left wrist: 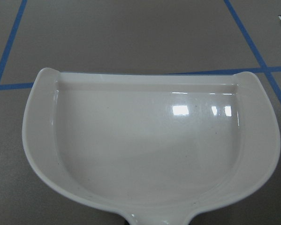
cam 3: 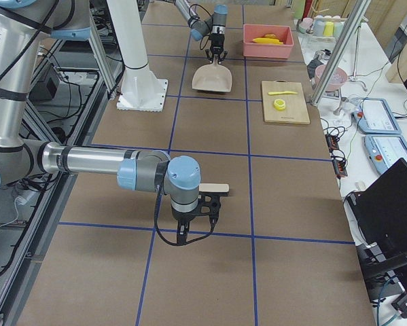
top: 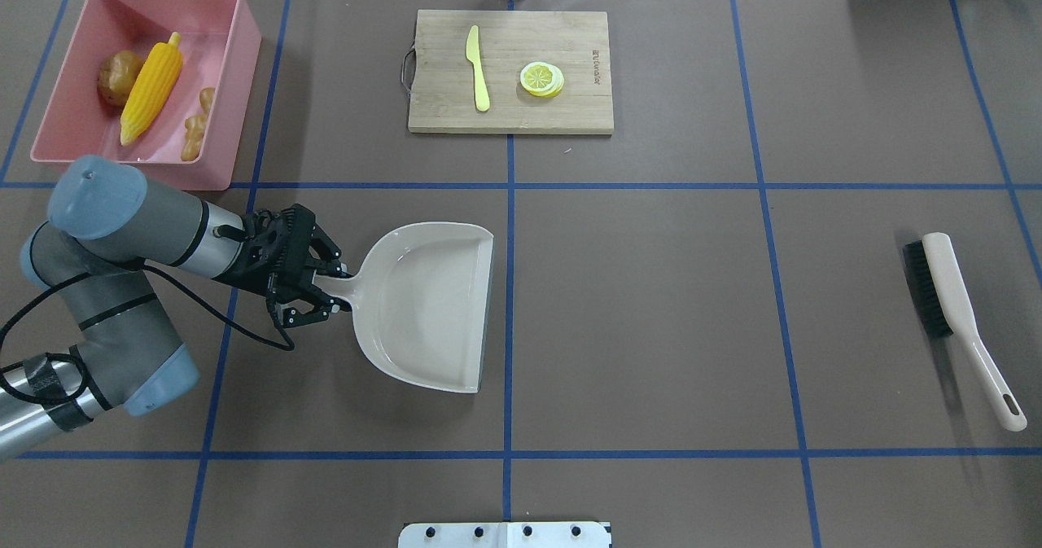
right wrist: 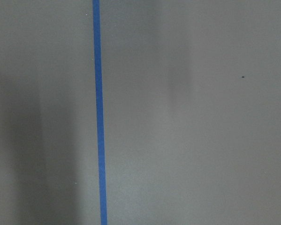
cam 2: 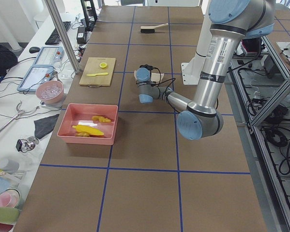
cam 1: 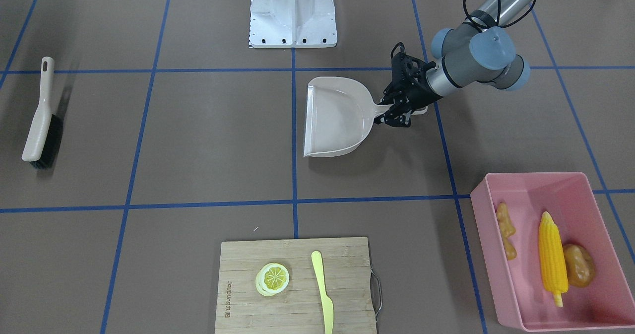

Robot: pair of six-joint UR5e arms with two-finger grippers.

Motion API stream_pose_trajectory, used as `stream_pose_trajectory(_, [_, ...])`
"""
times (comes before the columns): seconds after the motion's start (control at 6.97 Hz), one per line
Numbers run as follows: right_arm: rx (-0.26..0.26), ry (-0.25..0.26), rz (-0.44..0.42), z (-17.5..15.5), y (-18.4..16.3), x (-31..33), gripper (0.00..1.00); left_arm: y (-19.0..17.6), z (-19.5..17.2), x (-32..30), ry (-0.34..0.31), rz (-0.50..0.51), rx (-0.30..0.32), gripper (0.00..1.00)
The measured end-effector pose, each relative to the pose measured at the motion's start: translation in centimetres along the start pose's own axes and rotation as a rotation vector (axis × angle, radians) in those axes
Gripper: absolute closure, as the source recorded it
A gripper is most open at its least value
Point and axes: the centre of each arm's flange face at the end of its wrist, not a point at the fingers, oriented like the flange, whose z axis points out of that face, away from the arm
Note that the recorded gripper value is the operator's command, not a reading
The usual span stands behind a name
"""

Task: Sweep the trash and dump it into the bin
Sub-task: 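Open the left gripper and release the dustpan handle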

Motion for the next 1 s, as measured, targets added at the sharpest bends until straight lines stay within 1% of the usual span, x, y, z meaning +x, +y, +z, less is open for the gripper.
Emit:
stream_pose_trajectory(0.72, [0.0,0.0,0.0,-0.01,-0.02,-0.01,0.0,0.32,0.93,-0.75,-0.002,-0.01,-0.011,1.0])
stream_pose_trajectory(0.86, [0.0,0.0,0.0,-0.02,-0.03,-0.01,0.0,0.29,0.95,-0.77,-0.002,-0.009,-0.011,0.6])
stream_pose_trajectory(1.0, [0.0,0.0,0.0,-0.01,-0.01,0.0,0.0,0.15,0.97,-0.83,-0.003,-0.006,-0.01,0.02])
